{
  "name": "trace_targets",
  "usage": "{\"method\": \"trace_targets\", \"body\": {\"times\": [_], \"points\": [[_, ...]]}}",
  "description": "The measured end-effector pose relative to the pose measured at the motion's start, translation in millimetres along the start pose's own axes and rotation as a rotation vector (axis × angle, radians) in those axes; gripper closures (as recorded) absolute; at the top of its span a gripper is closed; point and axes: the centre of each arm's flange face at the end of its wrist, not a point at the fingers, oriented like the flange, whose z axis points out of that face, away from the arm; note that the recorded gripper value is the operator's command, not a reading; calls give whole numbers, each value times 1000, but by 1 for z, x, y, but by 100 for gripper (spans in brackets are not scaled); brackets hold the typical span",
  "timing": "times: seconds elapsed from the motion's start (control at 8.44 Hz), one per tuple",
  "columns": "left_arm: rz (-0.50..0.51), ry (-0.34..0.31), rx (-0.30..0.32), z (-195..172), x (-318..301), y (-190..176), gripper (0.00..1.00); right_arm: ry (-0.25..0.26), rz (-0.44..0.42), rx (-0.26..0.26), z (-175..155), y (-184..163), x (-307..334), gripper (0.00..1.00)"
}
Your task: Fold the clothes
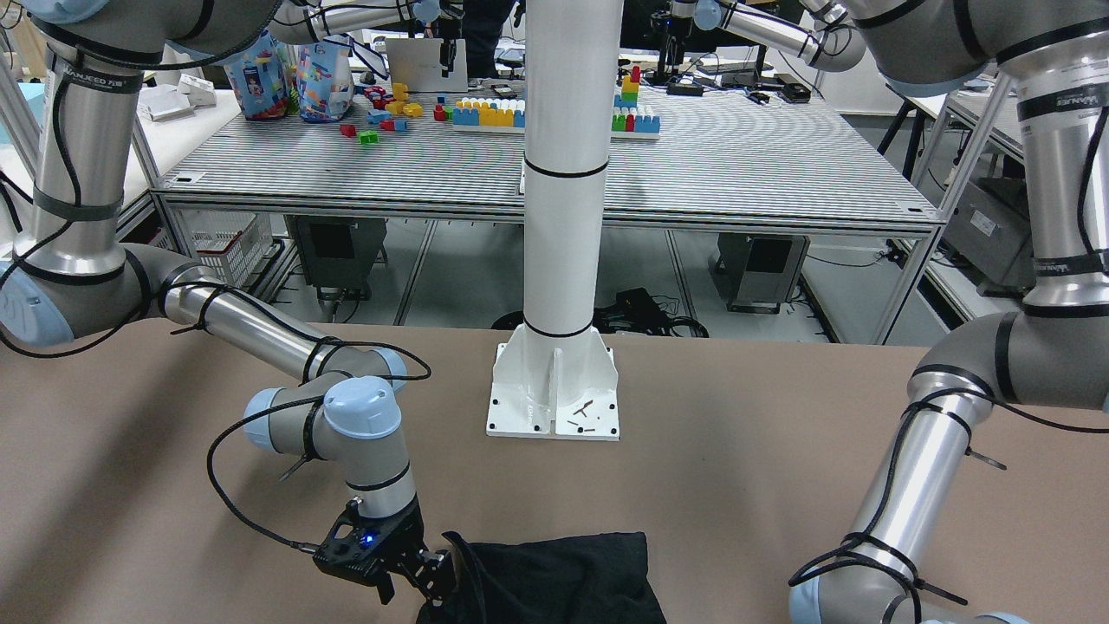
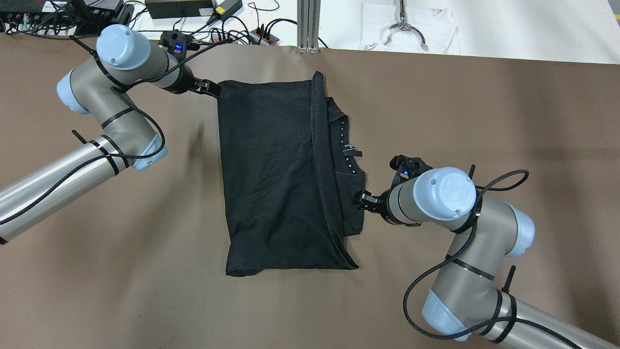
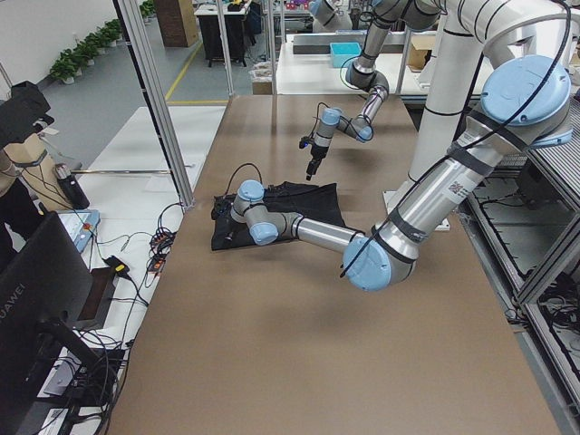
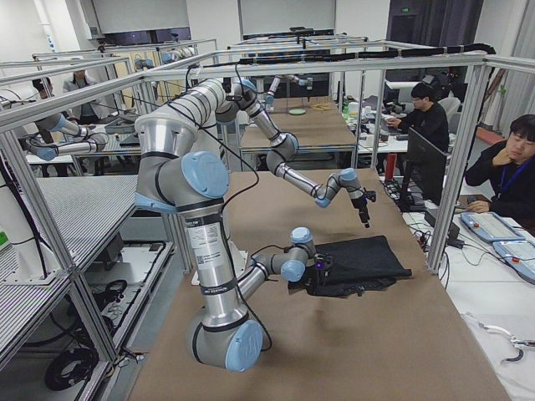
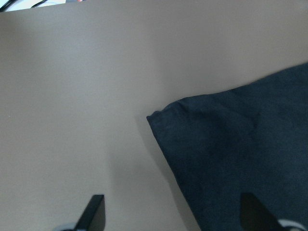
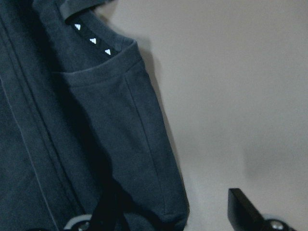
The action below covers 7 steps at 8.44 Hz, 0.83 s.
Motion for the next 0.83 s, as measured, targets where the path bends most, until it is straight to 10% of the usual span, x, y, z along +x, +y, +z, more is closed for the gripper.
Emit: {"method": "trace_targets", "body": {"times": [0.83], "points": [[1,-2,-5,1,1,2,0,-6,66,104,27,50,1,52]]}}
